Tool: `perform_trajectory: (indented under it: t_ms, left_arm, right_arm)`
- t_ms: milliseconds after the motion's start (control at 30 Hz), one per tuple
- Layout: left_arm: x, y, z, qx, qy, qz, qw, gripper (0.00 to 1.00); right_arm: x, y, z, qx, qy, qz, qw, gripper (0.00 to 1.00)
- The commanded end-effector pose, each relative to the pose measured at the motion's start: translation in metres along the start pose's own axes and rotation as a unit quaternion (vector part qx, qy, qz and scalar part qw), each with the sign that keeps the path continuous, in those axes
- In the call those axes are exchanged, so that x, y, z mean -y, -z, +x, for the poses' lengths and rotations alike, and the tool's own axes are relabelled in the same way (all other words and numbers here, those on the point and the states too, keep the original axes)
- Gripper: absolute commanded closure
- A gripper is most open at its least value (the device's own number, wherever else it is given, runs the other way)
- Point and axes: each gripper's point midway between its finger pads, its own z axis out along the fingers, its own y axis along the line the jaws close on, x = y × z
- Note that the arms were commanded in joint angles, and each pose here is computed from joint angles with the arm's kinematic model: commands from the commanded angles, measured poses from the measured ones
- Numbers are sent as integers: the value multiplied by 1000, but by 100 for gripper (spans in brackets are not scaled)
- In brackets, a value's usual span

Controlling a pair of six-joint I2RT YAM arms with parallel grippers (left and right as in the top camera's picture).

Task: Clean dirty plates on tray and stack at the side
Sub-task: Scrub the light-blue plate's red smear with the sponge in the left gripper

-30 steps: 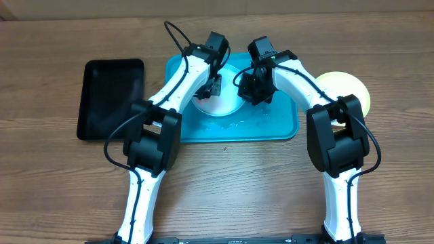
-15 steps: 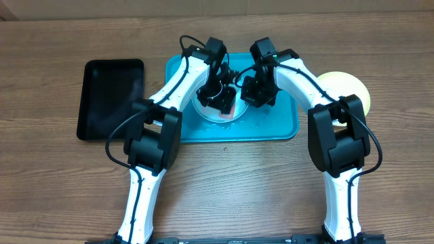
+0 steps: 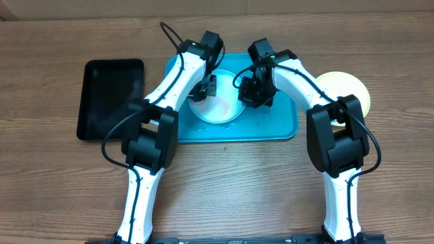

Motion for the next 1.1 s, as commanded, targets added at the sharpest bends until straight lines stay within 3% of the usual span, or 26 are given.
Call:
perform_trajectory:
  t_ms: [0, 133, 300, 367, 500, 667, 800, 900, 1067]
  left_arm:
    - [5, -15, 28, -72, -67, 37, 994, 95]
    - [42, 0, 65, -136, -165, 164, 963, 96]
    - [90, 35, 93, -149, -260, 346, 889, 96]
    - [94, 35, 88, -139, -256, 353, 889, 96]
    - [91, 18, 55, -99, -184, 298, 931, 96]
    - [48, -11, -11, 9, -47, 126, 991, 96]
    - [-11, -13, -41, 85, 36, -47, 995, 96]
    - [-46, -7, -35, 90, 63, -144, 983, 96]
    - [-39, -12, 7, -6, 21, -119, 993, 96]
  right_arm:
    - [17, -7, -4, -8, -6, 9, 1000, 96]
    - [19, -5, -6, -22, -14, -27, 999, 96]
    - [26, -16, 3, -42, -27, -46, 998, 96]
    - [27, -19, 6, -48, -28, -49, 997, 96]
    - [25, -20, 8, -50, -25, -52, 997, 96]
    - [24, -21, 9, -50, -15, -51, 997, 96]
    - [24, -21, 10, -49, -13, -48, 998, 96]
    - [24, -21, 9, -48, -13, -47, 998, 96]
    - [23, -22, 8, -45, -11, -49, 998, 96]
